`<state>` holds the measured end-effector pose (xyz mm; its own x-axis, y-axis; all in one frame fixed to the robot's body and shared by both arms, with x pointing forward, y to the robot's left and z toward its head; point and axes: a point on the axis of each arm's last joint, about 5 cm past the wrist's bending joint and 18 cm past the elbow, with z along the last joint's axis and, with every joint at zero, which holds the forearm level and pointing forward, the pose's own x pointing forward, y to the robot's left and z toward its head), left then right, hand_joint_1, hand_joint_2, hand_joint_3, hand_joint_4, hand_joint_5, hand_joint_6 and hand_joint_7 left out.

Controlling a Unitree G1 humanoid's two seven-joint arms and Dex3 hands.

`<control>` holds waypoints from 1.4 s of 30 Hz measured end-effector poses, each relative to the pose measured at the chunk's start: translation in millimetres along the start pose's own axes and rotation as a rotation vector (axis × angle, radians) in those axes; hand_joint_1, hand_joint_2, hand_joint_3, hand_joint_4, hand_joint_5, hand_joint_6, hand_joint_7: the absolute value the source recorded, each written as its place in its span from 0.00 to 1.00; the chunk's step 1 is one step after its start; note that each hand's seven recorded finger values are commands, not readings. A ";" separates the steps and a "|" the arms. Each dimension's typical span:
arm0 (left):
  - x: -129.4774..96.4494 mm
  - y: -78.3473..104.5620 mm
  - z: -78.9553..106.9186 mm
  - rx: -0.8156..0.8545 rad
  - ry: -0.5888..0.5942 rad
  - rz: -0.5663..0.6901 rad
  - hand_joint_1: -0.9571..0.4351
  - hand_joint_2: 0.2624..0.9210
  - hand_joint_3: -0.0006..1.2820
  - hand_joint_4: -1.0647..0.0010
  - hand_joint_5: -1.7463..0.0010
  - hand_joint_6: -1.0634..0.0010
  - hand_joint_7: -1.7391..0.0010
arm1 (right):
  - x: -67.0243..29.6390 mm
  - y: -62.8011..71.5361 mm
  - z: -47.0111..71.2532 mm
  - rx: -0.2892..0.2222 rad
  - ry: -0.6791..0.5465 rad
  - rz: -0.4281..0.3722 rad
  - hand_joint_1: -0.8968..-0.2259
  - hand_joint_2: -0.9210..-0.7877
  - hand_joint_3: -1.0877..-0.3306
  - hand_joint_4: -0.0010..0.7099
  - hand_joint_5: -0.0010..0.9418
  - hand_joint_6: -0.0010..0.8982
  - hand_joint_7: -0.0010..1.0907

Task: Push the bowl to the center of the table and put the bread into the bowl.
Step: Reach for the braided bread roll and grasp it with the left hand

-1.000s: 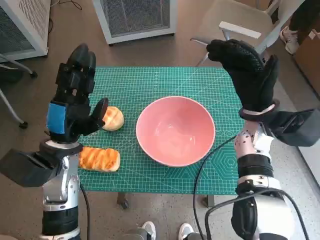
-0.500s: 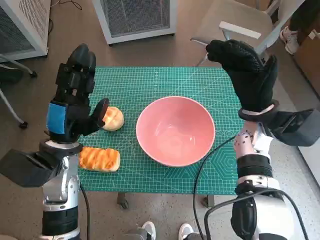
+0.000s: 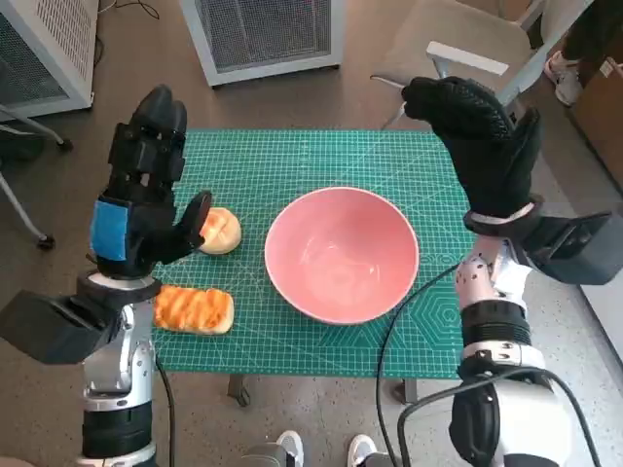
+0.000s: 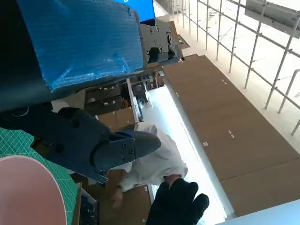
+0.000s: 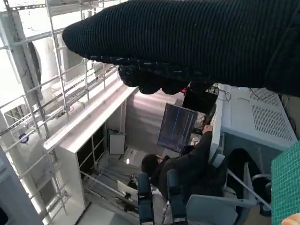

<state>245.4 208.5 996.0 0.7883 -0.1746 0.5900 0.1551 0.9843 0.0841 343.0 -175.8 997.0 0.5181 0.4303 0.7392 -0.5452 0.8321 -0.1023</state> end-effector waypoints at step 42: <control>0.4 -0.5 0.0 0.020 0.006 -0.009 0.43 0.75 0.47 1.00 1.00 1.00 0.76 | 0.4 0.3 0.2 -0.003 -0.001 -0.006 0.46 0.00 0.61 0.22 0.00 0.28 0.07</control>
<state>245.6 208.0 996.2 0.7905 -0.1834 0.5844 0.1503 0.9830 0.1052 342.9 -175.5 997.5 0.5208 0.4252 0.7402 -0.5404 0.8355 -0.0997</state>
